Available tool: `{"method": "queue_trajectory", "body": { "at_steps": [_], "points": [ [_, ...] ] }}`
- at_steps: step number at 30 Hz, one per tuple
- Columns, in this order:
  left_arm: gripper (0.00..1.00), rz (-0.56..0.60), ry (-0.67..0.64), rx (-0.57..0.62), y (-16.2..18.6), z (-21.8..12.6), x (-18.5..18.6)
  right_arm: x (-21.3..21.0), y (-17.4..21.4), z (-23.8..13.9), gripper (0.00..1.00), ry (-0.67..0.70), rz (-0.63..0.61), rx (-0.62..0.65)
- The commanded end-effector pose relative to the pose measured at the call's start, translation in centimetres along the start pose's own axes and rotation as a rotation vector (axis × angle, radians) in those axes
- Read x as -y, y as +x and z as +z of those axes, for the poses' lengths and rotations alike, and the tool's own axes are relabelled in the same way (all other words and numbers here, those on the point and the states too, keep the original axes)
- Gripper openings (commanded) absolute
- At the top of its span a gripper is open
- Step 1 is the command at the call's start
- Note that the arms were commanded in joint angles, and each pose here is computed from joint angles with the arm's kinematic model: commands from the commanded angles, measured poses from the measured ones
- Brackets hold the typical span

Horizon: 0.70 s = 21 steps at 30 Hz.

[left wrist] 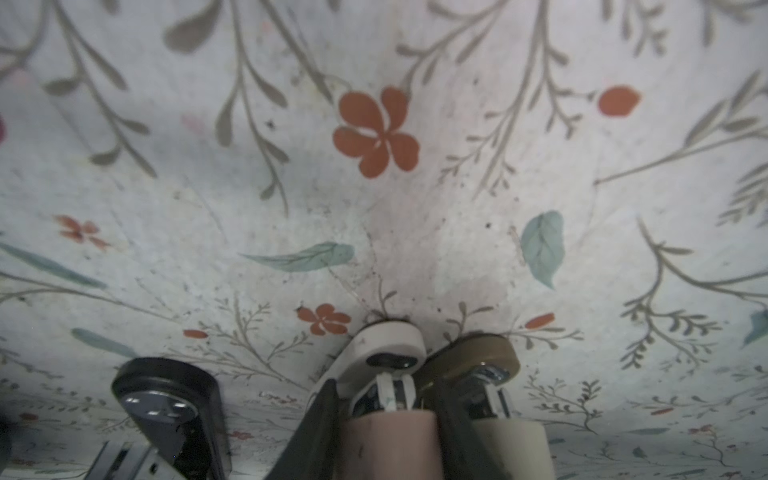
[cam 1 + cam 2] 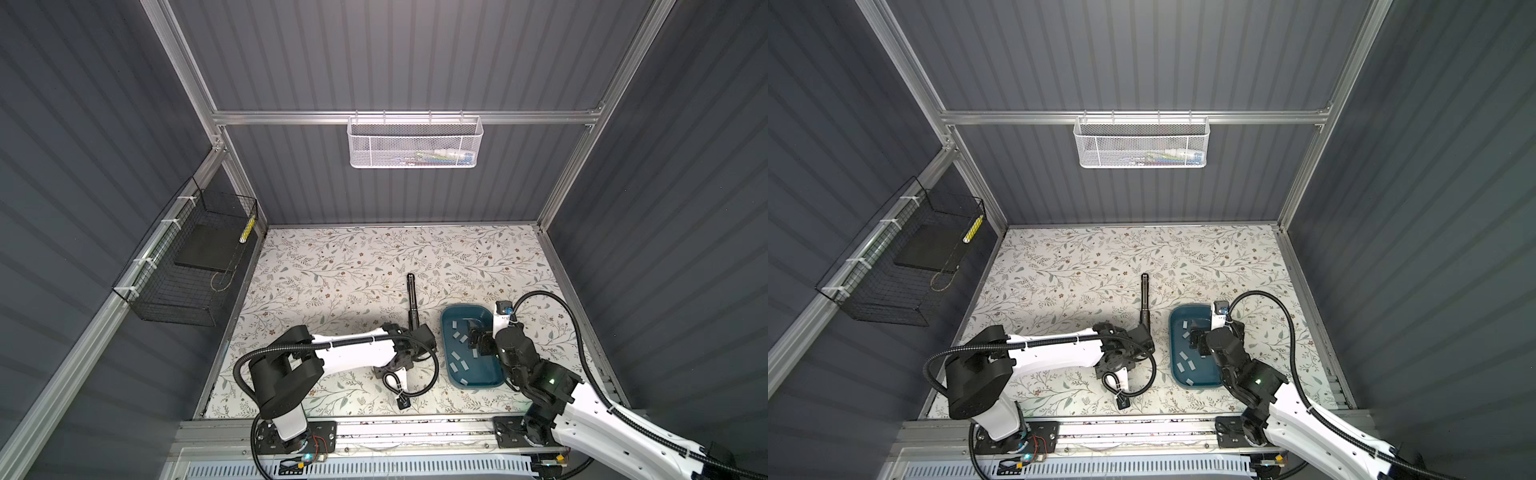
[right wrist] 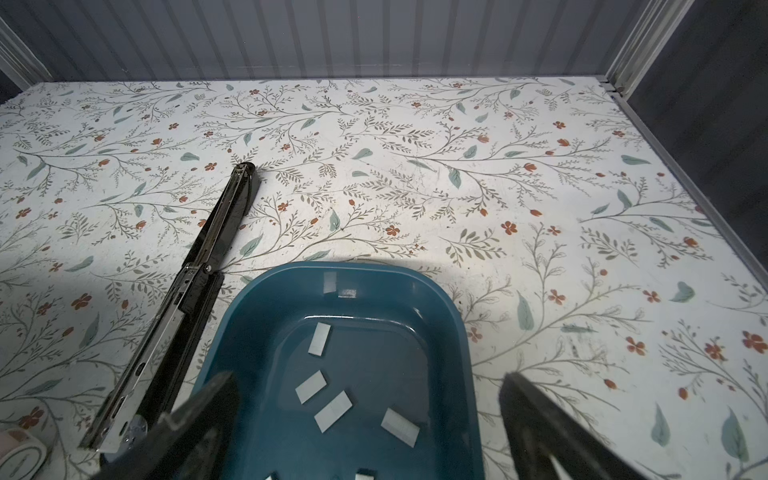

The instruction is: Load the staples into the stapler

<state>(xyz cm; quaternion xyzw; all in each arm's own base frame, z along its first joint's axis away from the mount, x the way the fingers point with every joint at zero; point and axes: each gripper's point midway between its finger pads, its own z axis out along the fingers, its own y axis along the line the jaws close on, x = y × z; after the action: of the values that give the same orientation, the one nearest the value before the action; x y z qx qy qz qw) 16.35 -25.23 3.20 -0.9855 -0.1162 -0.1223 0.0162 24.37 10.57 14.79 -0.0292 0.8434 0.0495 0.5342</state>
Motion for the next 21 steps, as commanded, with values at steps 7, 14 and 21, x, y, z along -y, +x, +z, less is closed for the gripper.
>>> {"method": "queue_trajectory", "body": {
  "at_steps": [7,14,21],
  "points": [
    [0.01,-0.181,-0.088,0.036,0.0,-1.7,-3.0,1.2,-1.5,-0.4,0.99,0.064,0.076,0.045],
    [0.0,-0.436,-0.245,0.0,2.3,-5.2,-6.2,0.8,-2.8,-1.6,0.99,-0.032,0.199,0.15],
    [0.0,-0.889,-0.564,-0.179,9.0,-9.8,-11.4,2.4,-4.3,-3.7,0.99,-0.03,0.331,0.229]
  ]
}}
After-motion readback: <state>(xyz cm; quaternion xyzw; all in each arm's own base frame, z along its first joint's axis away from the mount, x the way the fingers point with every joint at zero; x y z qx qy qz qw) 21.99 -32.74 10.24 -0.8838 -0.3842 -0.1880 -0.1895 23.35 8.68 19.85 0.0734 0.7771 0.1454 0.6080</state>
